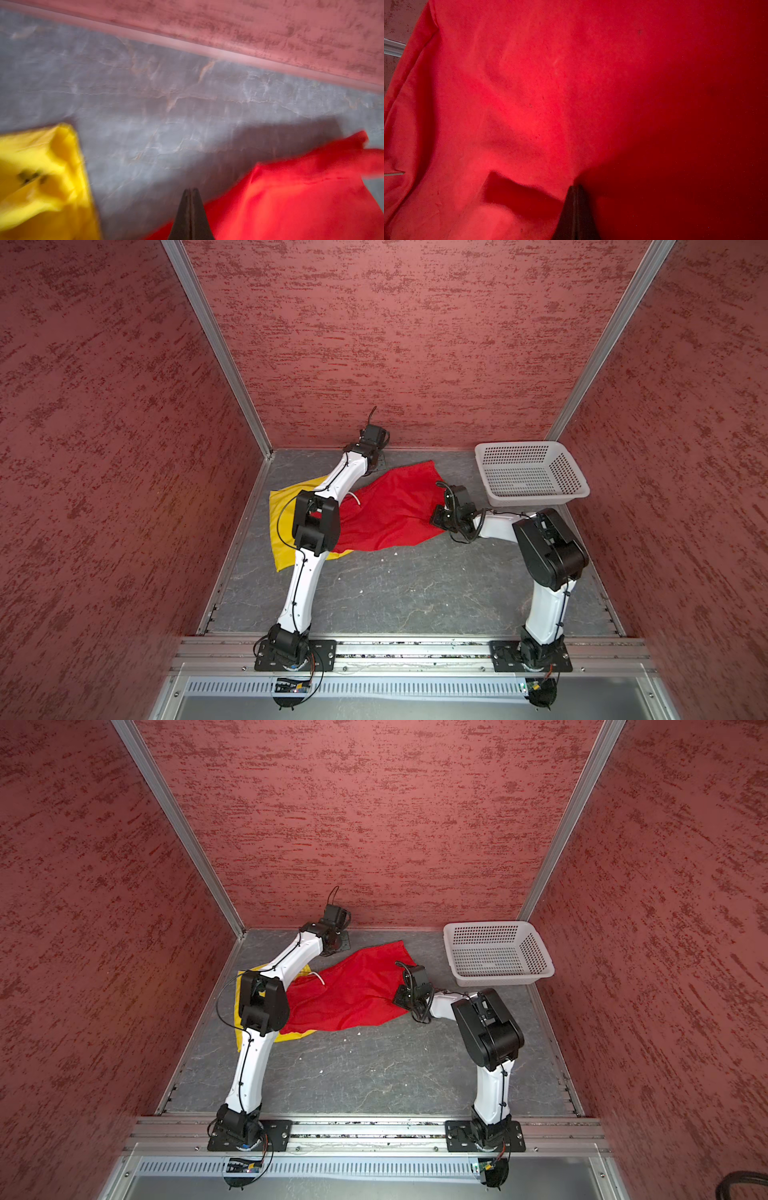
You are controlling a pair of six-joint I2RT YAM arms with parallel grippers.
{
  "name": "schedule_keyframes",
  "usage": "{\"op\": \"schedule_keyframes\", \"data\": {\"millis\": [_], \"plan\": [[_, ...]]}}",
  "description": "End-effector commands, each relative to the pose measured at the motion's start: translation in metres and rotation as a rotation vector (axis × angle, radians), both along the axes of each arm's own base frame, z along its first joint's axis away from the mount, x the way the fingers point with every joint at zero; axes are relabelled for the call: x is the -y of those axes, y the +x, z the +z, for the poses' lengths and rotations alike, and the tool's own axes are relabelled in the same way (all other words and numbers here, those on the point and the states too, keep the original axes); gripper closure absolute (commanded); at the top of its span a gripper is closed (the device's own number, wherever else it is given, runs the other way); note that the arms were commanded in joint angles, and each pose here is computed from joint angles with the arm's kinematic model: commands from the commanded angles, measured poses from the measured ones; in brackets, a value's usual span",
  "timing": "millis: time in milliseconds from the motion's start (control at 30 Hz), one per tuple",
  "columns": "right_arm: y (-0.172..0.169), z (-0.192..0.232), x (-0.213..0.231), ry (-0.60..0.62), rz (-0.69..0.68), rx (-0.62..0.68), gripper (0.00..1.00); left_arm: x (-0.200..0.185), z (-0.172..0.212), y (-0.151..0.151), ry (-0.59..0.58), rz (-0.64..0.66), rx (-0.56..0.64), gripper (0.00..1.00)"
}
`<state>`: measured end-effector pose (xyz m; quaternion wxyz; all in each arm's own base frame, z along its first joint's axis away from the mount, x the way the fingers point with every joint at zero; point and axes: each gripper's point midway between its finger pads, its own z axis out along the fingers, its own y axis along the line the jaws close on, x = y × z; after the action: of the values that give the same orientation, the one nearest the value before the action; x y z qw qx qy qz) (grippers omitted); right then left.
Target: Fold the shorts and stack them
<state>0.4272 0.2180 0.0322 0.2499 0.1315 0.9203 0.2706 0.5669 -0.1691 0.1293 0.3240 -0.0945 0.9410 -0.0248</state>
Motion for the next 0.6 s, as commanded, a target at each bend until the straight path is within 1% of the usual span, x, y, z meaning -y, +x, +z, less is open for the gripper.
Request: {"op": "schedule_keyframes", "data": {"millis": [0, 100, 133, 233, 400, 567], "plan": [[0.031, 0.042, 0.004, -0.038, -0.017, 0.095, 1.00, 0.017, 0.061, -0.037, -0.096, -0.046, 0.121, 0.98], [0.057, 0.076, 0.002, -0.070, -0.014, 0.169, 1.00, 0.002, 0.071, -0.079, -0.149, -0.030, 0.142, 0.94], [0.067, 0.084, 0.002, -0.080, -0.014, 0.189, 1.00, -0.006, 0.067, -0.093, -0.155, -0.019, 0.129, 0.94], [0.092, 0.096, 0.003, -0.096, -0.015, 0.218, 1.00, -0.031, 0.062, -0.120, -0.161, 0.016, 0.094, 0.93], [0.133, 0.094, -0.001, -0.060, 0.000, 0.239, 1.00, -0.065, 0.034, -0.141, -0.232, 0.099, 0.032, 0.94], [0.168, 0.078, -0.019, 0.018, 0.063, 0.264, 0.98, -0.080, -0.008, -0.144, -0.336, 0.162, -0.071, 0.96]]}}
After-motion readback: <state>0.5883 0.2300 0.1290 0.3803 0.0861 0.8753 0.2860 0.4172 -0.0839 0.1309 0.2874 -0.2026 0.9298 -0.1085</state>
